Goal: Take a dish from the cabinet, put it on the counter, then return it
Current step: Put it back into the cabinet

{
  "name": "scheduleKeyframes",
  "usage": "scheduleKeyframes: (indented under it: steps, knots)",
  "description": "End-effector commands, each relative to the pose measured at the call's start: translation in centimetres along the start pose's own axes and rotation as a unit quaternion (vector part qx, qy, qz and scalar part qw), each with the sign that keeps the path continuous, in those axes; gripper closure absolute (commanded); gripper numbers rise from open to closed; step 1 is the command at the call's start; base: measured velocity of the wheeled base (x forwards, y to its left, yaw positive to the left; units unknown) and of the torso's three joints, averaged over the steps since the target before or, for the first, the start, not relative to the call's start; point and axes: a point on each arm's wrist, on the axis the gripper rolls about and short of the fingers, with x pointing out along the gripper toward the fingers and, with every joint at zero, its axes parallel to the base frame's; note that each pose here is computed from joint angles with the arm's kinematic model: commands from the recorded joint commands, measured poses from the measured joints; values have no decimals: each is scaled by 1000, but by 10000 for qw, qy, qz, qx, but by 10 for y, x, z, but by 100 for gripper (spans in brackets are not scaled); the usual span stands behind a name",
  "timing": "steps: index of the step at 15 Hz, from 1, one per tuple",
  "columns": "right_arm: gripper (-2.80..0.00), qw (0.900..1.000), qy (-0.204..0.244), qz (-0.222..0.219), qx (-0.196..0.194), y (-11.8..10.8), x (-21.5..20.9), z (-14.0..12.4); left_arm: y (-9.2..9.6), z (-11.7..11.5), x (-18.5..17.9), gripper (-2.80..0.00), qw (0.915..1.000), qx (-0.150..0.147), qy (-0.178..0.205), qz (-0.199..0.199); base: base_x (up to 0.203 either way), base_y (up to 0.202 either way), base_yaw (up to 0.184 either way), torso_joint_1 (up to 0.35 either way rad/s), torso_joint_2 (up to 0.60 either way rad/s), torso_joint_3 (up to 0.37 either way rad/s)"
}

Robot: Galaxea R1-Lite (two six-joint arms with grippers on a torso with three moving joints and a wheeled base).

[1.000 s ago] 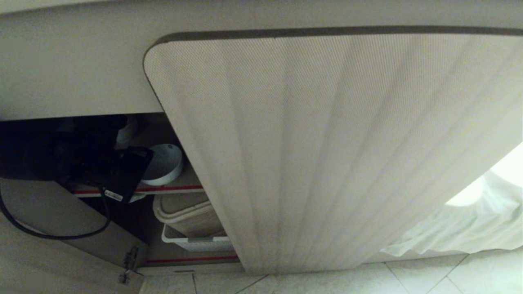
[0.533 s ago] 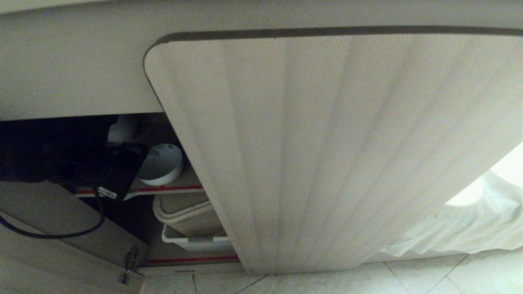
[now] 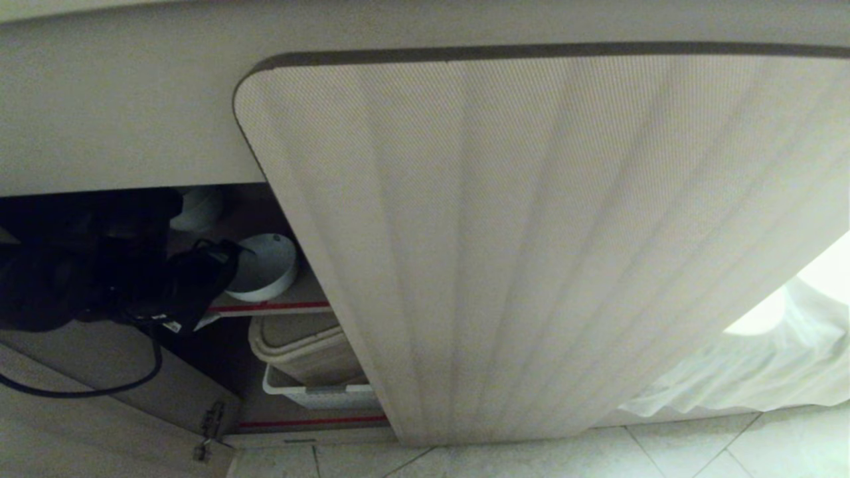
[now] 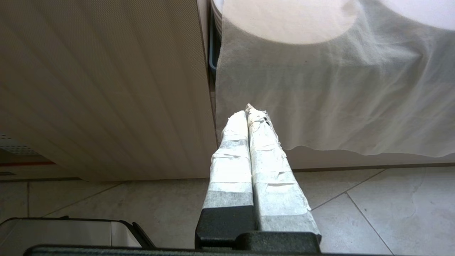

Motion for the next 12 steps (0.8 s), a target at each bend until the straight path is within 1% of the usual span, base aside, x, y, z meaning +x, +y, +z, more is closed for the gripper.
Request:
scheduleKeyframes:
  steps: [1,4,8,12]
  knots:
    - [0,10000,0,8,2,0,0,0,9,-6,0,-280,9999,147,-65,-7,0,0,0,0,0,0]
    - [0,10000,0,1,2,0,0,0,17,-11,2,-280,9983,481,-290,-176,0,0,0,0,0,0]
    - [0,10000,0,1,2,0,0,0,22,-13,-1,-280,9932,962,-520,-392,0,0,0,0,0,0]
    - [0,10000,0,2,2,0,0,0,26,-18,-7,-280,9888,1277,-586,-501,0,0,0,0,0,0]
